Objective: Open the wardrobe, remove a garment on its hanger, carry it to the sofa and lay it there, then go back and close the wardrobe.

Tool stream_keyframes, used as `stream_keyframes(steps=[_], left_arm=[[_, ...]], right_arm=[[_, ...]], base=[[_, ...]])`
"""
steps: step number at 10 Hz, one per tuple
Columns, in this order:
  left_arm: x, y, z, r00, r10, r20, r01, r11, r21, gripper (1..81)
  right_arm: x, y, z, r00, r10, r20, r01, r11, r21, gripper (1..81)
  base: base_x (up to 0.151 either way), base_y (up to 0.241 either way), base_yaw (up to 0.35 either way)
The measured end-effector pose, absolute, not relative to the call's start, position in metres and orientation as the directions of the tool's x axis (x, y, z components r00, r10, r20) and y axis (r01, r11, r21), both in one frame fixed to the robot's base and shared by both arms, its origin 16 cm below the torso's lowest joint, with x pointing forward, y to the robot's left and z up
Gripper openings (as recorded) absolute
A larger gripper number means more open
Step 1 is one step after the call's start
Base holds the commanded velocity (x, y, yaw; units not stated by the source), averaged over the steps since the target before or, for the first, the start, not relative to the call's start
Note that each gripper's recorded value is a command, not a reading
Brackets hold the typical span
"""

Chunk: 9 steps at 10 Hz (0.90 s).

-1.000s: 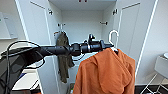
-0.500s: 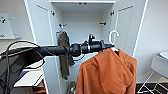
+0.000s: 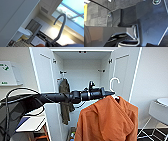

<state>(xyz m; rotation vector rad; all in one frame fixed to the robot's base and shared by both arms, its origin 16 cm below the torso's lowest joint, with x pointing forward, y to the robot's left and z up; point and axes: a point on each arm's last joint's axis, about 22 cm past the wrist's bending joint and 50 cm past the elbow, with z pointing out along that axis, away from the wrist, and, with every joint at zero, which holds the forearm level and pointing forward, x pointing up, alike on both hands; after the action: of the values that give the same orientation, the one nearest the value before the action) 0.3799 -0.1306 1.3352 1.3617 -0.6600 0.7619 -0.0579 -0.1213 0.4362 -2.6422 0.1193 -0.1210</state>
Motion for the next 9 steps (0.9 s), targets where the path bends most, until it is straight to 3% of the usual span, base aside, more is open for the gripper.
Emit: stream_keyframes(steps=[9], left_arm=[[0.385,-0.088,1.299,0.657,0.113,0.745,-0.751,0.022,0.660,1.0]], right_arm=[[-0.057,-0.122,0.436,0.992,-0.106,0.064,-0.063,-0.877,-0.477,81.1]], base=[[0.000,0.000,0.000]])
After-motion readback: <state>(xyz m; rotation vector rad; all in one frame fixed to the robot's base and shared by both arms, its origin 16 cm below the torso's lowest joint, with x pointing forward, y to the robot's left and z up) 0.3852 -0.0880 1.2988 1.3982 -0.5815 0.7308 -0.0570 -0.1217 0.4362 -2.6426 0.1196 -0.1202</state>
